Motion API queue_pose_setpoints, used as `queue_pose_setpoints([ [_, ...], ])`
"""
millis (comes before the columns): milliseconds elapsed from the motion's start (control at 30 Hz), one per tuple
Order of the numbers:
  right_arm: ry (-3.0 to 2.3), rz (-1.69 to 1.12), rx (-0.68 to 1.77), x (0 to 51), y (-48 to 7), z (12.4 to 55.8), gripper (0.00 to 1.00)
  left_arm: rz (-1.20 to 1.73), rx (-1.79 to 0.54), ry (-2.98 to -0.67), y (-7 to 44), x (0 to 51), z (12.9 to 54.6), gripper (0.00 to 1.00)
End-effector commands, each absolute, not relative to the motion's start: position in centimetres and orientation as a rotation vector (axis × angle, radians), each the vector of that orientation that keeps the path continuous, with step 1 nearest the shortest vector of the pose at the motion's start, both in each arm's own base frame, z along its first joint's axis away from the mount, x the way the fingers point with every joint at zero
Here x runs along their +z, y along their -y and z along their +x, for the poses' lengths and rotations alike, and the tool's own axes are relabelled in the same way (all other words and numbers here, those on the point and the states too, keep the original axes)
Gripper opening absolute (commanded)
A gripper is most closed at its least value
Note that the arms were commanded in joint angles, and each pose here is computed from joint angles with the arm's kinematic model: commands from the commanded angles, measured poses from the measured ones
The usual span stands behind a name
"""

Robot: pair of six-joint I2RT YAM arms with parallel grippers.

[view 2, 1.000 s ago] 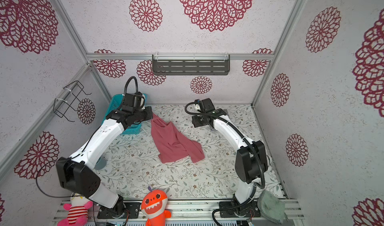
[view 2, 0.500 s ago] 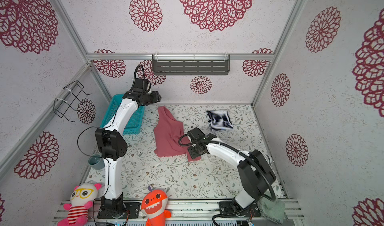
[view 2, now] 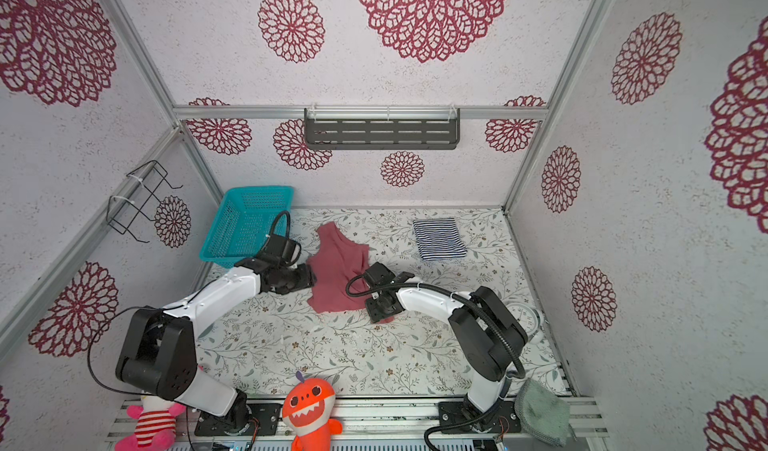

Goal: Fold and stack the tank tops

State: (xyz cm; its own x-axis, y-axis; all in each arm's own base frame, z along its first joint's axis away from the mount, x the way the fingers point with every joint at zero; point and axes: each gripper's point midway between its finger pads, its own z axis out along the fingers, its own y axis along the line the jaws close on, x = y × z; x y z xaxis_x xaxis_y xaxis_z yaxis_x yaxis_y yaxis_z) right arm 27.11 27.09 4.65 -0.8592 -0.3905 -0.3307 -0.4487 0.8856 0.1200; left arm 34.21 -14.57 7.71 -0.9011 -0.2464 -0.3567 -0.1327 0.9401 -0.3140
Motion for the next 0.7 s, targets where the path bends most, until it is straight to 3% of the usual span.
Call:
queue_pose_setpoints([
  [0,-2.784,-0.556,0.269,4.7,-27.1,27.1,0.36,-0.407,-0.519,-2.641,16.8,6.2,33.7,0.61],
  [133,-2.775,-0.53,0.293,5.9,-27.1,27.0,0.14,-0.439,-0.511,-2.677,17.2,3.4,33.6,0.64],
  [200,-2.765,-0.535,0.3,6.9,-27.1,27.1,0.09,-0.428,-0.485,-2.701,17.3,2.2,34.1,0.62],
  [267,-2.745,-0.538,0.323,8.2,-27.3,27.3,0.04,-0.398,-0.469,-2.723,17.6,1.5,34.7,0.47],
  [367,-2.687,-0.537,0.489,11.4,-28.2,27.7,0.0,-0.285,-0.45,-2.743,18.0,2.1,35.3,0.07],
  [400,-2.652,-0.532,0.602,13.0,-28.8,27.8,0.0,-0.224,-0.415,-2.743,17.7,3.2,35.3,0.0],
  [500,-2.529,-0.497,0.904,17.5,-29.5,28.1,0.0,-0.124,-0.276,-2.711,14.7,7.7,35.4,0.0],
  [667,-2.421,-0.429,1.104,22.1,-28.0,28.7,0.0,-0.063,-0.223,-2.537,10.8,17.9,37.6,0.0],
])
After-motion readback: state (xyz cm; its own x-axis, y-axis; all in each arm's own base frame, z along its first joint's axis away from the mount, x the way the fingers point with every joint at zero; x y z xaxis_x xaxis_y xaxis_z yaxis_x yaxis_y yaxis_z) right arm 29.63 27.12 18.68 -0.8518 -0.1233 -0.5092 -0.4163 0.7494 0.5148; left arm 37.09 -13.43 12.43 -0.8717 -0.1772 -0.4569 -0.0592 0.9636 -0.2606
